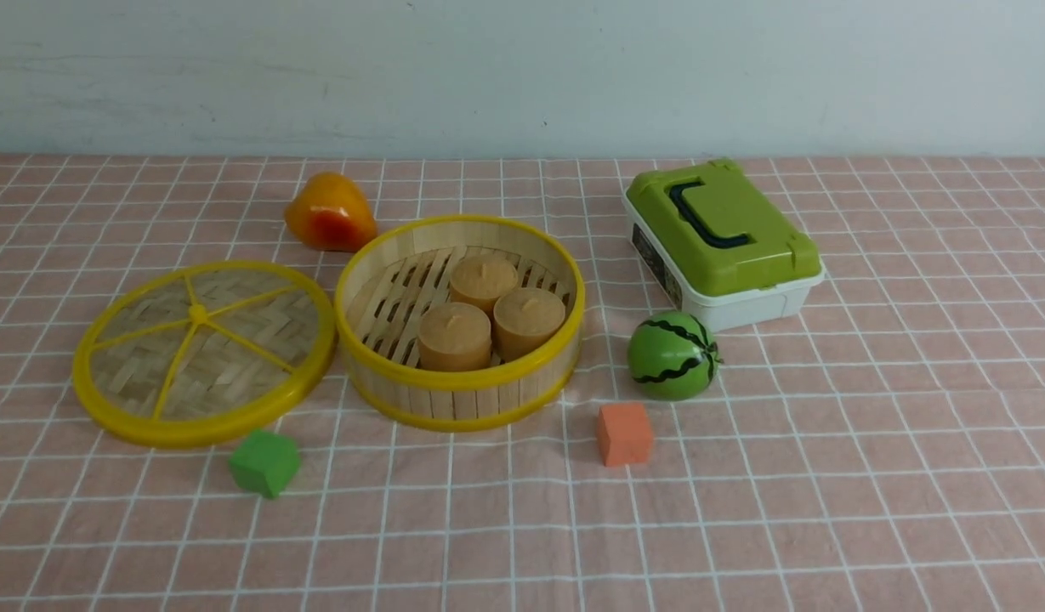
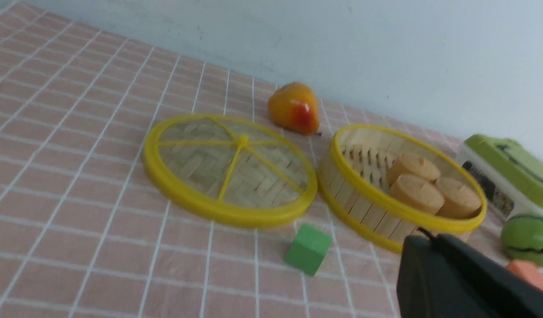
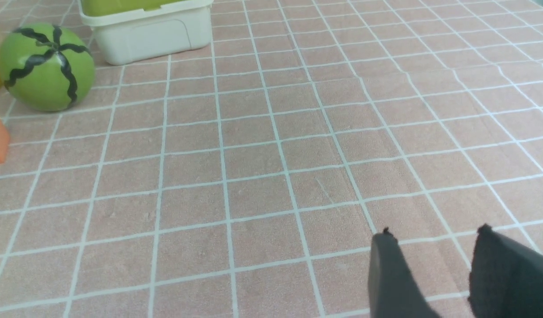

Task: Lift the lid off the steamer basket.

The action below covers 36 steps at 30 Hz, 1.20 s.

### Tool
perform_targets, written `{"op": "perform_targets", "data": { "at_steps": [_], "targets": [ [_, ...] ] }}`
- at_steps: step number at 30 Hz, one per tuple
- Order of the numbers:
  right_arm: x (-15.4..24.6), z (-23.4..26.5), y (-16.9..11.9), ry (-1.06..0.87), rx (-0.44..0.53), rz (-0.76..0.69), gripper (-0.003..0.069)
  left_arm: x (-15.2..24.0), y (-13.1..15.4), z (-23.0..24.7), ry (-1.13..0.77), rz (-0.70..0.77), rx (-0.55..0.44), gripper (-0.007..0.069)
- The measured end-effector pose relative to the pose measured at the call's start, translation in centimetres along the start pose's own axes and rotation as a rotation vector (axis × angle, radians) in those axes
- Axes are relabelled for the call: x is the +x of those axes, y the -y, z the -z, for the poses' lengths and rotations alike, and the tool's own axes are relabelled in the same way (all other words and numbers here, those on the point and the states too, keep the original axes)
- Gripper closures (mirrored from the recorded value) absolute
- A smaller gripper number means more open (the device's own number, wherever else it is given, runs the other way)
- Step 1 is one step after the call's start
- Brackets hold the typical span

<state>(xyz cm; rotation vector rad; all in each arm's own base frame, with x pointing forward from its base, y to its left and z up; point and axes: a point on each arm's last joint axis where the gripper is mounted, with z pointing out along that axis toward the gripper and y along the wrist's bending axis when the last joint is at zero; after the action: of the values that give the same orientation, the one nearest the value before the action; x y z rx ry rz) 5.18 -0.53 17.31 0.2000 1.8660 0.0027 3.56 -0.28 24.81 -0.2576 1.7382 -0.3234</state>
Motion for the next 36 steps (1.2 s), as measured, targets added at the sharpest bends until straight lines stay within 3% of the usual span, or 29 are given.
{"op": "perform_targets", "data": {
  "at_steps": [6,16,23,28,36],
  "targets": [
    [0.0,0.0,0.0,0.000,0.000,0.000,0.0418,2.7,-1.2,-2.0,-0.154,-0.028,-0.073,0.0638],
    [0.0,0.0,0.0,0.000,0.000,0.000,0.0418,5.5,-2.2,-2.8,-0.066,-0.037,-0.035,0.0638],
    [0.0,0.0,0.0,0.000,0.000,0.000,0.0418,6.7,-2.6,-3.0,-0.116,-0.028,-0.040,0.0638],
    [0.0,0.0,0.0,0.000,0.000,0.000,0.0418,7.0,-2.6,-3.0,-0.138,-0.143,-0.028,0.0638],
    [0.0,0.0,0.0,0.000,0.000,0.000,0.0418,7.0,-2.6,-3.0,-0.139,-0.199,-0.022,0.0637]
  ]
}}
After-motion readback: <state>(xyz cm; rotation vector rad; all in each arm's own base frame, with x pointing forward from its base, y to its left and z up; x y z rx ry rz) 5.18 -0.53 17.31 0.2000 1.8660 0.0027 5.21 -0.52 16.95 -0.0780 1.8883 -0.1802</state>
